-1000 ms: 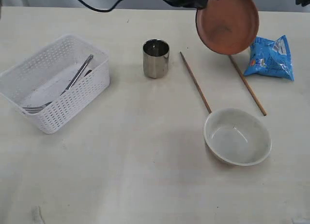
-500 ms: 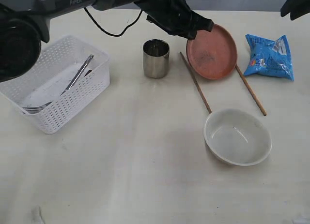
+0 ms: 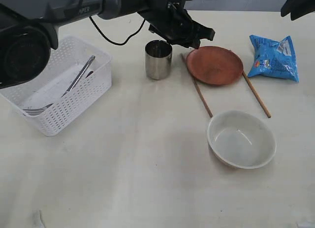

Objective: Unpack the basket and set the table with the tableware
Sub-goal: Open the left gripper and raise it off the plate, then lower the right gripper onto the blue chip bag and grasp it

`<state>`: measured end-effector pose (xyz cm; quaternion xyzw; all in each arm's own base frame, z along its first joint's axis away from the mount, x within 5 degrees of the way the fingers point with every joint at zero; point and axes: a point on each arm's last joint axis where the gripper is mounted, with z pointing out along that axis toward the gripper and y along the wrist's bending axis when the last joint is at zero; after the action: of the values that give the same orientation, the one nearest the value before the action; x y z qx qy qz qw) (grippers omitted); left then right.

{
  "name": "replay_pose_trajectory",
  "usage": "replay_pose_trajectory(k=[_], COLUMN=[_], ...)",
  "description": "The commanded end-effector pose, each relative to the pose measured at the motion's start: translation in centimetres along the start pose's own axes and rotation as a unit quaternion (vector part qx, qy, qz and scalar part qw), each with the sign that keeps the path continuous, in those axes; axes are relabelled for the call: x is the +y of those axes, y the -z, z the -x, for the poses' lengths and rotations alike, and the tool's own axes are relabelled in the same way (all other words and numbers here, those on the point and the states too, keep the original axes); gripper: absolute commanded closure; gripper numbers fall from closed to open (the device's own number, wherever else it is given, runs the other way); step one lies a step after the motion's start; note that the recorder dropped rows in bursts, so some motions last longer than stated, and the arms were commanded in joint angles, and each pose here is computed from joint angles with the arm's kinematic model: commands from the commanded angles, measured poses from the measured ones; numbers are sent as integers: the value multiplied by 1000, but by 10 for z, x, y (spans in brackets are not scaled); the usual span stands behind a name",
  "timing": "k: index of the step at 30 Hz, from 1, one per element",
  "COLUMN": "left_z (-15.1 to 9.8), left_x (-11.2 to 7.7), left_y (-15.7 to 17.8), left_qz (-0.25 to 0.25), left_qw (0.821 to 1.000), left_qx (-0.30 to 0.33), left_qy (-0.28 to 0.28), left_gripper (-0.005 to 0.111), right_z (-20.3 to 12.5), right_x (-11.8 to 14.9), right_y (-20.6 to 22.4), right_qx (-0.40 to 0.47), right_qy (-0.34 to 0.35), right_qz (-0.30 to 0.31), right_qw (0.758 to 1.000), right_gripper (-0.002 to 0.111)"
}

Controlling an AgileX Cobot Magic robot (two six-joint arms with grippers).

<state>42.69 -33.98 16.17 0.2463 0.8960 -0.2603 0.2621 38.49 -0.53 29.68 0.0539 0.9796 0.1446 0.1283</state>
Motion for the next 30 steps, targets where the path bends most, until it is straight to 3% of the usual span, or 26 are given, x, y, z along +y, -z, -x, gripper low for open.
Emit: replay_pose_trajectory(k=[1, 6, 13, 19, 22, 25, 28, 30], left_z=[3, 2, 18, 31, 35, 36, 36, 36], left_x=[-4, -8, -23, -40, -45, -47, -48, -48], left_y=[3, 10, 54, 94, 112, 125, 131, 134], left_qz=[-2, -11, -13, -25, -21, -7, -2, 1], left_qw=[1000, 1000, 998, 998, 996, 995, 994, 993], left_qx=[-6, 19, 26, 17, 17, 26, 36, 38], left_qy=[-3, -8, -48, -61, -79, -97, -105, -108], left_gripper=[77, 77, 77, 77, 77, 77, 77, 77], right_z=[0, 0, 0, -21, -27, -25, -16, -11], right_x=[-2, -2, -4, -24, -38, -46, -54, -61], right_y=[0, 0, -1, -28, -42, -48, -50, -60], right_qx=[0, -1, 1, 58, 47, 16, -32, -41], right_qy=[4, 16, 30, -9, -28, -37, -47, -63], right_qz=[0, 2, -9, -34, -41, -52, -85, -100], right_qw=[1000, 1000, 1000, 998, 998, 998, 995, 992], right_gripper=[86, 86, 86, 86, 85, 73, 47, 37])
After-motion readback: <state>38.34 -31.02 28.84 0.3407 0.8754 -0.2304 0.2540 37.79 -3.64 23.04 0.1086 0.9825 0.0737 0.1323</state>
